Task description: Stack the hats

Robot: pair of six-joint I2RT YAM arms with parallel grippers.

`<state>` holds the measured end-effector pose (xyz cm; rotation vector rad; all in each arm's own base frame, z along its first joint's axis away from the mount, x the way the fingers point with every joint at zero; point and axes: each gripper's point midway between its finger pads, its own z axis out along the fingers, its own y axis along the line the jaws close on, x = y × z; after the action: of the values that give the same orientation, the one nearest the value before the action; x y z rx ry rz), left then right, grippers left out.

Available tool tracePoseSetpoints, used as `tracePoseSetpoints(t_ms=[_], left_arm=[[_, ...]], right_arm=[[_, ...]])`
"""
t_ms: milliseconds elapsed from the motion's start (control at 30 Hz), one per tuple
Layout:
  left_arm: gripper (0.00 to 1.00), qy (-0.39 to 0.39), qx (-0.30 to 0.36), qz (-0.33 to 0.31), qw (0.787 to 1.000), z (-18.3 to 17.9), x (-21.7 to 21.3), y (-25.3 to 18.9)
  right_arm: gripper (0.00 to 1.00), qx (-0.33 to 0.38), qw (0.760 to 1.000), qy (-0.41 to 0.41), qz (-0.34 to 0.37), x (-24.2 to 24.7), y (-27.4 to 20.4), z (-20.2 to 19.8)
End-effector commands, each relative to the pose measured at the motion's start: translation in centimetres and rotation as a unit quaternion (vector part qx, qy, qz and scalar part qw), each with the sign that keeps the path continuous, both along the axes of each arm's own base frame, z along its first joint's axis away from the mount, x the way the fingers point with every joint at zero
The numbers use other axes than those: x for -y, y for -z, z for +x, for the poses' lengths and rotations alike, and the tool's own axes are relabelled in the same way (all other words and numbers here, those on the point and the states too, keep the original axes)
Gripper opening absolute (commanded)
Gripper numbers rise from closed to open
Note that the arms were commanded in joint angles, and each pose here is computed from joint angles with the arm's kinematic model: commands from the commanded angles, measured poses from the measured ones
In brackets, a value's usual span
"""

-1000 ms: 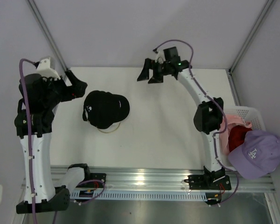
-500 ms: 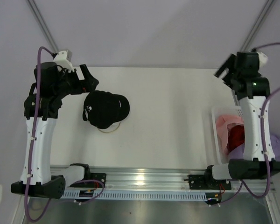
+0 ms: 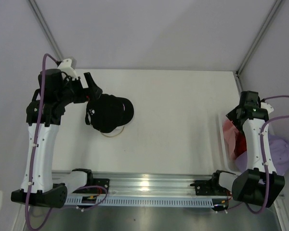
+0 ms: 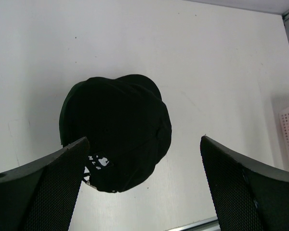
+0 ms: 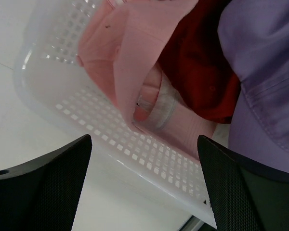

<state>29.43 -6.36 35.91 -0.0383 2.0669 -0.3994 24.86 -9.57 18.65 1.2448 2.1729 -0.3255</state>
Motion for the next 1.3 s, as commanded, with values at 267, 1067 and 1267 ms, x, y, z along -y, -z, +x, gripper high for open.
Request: tracePoseSetpoints(t_ms=[267, 1067, 1267], left_arm=[[0.99, -0.003, -0.010, 0.009, 1.000, -0.5, -0.2, 0.9], [1.00, 0.038, 0.022, -0.027, 0.999, -1.0, 1.6, -1.6], [0.99, 0.089, 0.056, -0.064, 0.992, -1.8, 3.6, -4.3]], right_arm=[[0.91, 0.058, 0.998, -0.006, 0.019, 0.6, 3.2, 3.5], [0.00, 0.293, 0.921, -0.255, -0.014, -5.0, -16.5, 7.1], [0.00, 0.443, 0.769, -0.459, 0.040, -13.6, -25.8, 6.4]])
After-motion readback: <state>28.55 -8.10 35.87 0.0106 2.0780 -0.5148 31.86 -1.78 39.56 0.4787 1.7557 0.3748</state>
